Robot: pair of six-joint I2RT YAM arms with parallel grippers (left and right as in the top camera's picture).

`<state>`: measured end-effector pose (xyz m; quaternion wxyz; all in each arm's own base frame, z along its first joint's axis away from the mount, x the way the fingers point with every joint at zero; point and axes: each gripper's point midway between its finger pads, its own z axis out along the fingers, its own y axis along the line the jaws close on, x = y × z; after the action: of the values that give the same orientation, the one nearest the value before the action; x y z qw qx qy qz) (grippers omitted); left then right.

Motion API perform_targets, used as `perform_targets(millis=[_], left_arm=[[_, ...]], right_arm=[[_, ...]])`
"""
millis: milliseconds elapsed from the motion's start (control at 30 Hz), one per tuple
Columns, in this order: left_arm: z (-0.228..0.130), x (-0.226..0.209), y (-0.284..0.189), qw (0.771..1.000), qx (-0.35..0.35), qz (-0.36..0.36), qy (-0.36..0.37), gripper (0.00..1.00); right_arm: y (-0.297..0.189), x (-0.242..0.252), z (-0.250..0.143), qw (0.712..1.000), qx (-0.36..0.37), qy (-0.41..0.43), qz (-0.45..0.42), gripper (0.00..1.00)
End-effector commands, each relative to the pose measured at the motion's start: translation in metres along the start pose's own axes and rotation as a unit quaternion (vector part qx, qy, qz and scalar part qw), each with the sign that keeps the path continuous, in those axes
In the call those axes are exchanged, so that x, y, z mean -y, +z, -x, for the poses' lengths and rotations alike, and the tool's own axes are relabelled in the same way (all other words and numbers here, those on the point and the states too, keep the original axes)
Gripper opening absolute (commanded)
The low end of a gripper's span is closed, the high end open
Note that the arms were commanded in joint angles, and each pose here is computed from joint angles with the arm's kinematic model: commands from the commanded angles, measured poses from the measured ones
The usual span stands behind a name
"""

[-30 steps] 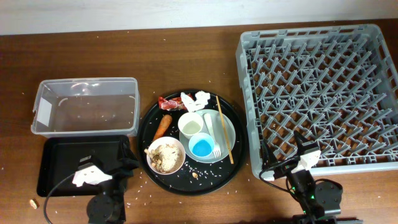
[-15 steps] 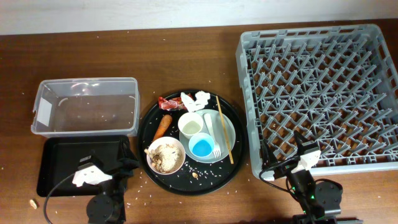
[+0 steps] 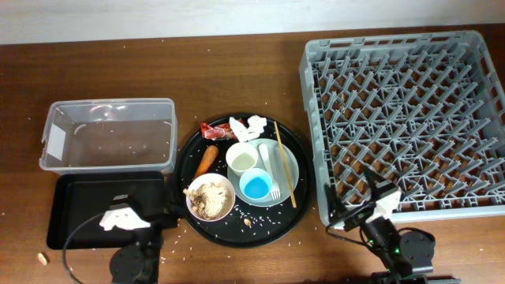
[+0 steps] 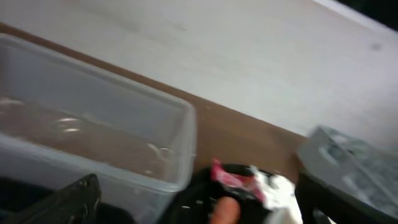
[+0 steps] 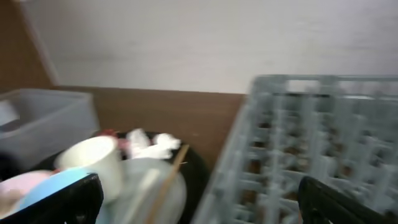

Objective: Sort waste into correct bins and load items into the dishwasher rack

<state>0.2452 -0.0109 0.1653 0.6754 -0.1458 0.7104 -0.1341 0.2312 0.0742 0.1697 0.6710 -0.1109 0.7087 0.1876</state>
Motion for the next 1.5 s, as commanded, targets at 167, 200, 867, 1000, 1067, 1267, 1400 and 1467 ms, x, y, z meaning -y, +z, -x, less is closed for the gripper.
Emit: perform_targets(millis=[167, 200, 867, 1000, 1067, 1267, 1400, 1467], left_arm=[[0.094, 0.063, -0.051, 0.996, -0.064, -0.065, 0.026, 0.99], [0.102, 0.066, -0.054, 0.994, -0.084, -0.057, 0.027, 0.99], [0.106, 0.099, -0.046, 0.910, -0.415, 0.006, 0.017, 0.99], [0.097, 0.132, -0.034, 0.896, -0.432, -0.089, 0.050, 0.73], [0.069, 0.135, -0.031, 0.868, -0.483, -0.081, 0.076, 0.63], [-0.031, 0.141, -0.007, 0.804, -0.575, 0.053, 0.141, 0.49], [-0.086, 0.143, 0.009, 0.771, -0.616, 0.096, 0.131, 0.43], [-0.114, 0.152, 0.014, 0.755, -0.639, 0.087, 0.120, 0.40]], right_arm=[[-0.048, -0.051, 0.095, 0.997, -0.033, 0.016, 0.060, 0.98], [-0.055, -0.053, 0.103, 0.996, -0.064, 0.031, 0.051, 0.98], [-0.063, -0.038, 0.065, 0.864, -0.453, 0.215, -0.057, 0.99], [-0.058, -0.037, 0.060, 0.862, -0.471, 0.171, -0.075, 0.99], [-0.053, -0.024, 0.082, 0.881, -0.437, 0.139, -0.114, 0.99], [-0.050, -0.022, 0.130, 0.910, -0.373, 0.135, -0.125, 0.99], [-0.052, -0.026, 0.124, 0.903, -0.389, 0.141, -0.117, 0.99], [-0.053, -0.026, 0.122, 0.899, -0.396, 0.142, -0.119, 0.99]])
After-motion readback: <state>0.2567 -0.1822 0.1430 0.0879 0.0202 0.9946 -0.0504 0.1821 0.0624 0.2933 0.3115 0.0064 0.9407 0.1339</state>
